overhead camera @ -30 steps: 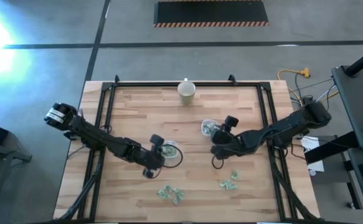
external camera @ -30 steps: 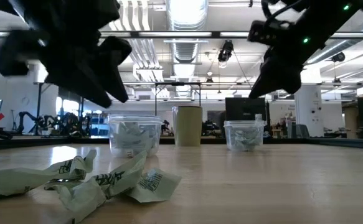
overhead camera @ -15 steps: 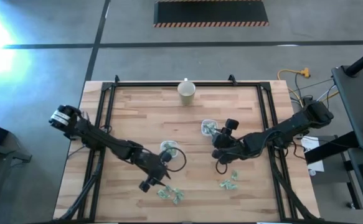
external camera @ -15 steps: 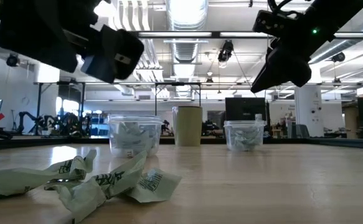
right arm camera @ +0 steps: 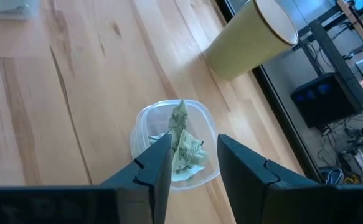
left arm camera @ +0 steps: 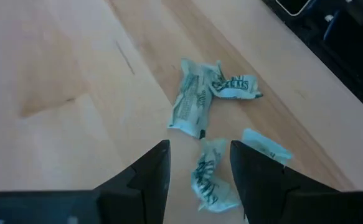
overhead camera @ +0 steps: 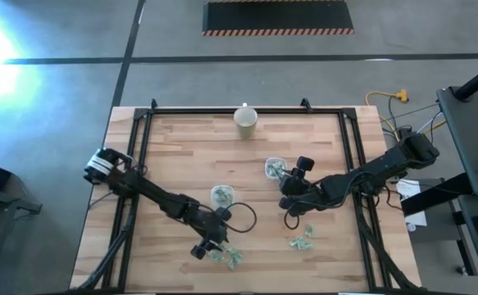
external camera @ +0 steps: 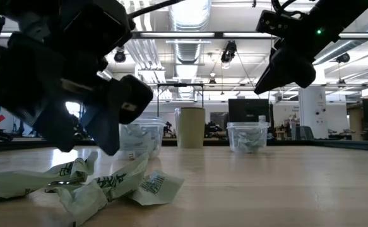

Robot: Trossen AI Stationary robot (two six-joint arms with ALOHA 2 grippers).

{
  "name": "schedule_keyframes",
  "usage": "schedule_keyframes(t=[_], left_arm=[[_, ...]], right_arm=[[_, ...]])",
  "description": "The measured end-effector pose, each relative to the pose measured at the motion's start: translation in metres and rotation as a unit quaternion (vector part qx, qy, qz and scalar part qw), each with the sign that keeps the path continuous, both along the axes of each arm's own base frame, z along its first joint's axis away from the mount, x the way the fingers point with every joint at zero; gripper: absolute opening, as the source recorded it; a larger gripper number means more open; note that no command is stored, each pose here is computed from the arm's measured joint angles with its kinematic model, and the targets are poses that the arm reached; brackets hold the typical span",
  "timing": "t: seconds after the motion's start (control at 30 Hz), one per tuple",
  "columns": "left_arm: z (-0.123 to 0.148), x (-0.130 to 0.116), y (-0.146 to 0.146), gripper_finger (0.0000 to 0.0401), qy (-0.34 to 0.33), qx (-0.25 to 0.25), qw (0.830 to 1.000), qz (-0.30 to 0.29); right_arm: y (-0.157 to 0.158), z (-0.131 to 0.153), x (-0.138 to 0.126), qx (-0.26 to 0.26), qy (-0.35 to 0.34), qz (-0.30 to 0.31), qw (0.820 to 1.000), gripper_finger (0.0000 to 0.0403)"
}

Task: Pick and place Stevia / Truvia into bins
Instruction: Put the green stevia packet into the left transparent container

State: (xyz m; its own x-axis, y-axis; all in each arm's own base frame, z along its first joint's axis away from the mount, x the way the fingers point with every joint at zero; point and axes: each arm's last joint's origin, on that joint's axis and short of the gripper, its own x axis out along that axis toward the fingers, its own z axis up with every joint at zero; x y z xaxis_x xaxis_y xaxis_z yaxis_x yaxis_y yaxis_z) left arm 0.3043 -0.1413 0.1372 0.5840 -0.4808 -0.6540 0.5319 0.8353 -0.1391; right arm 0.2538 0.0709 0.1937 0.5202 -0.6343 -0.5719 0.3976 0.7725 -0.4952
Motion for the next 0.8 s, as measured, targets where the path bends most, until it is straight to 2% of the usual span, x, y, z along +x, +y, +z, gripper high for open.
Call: schedule_keyframes(t=[0.27,0.6,0.8], left_arm=[[-0.0032,-0.001,-0.0034,0.0146,0.008,-0.003,1.0,0.0],[-0.0039,-0.0016,-0.0032,0.0066,0.01,-0.002,1.0,0.0],[-0.0056,-0.0018,-0.0031,0.0037,0.013,-0.001,1.0,0.0]], right_arm=[[0.0003,0.0004,0.0006,0.002,-0.004,0.0,1.0,0.0115],[0.0005,0.0003,0.0011,0.004,-0.006,0.001,1.0,0.0112],[0.0006,0.0004,0.0013,0.005,-0.007,0.001,1.0,0.0111]])
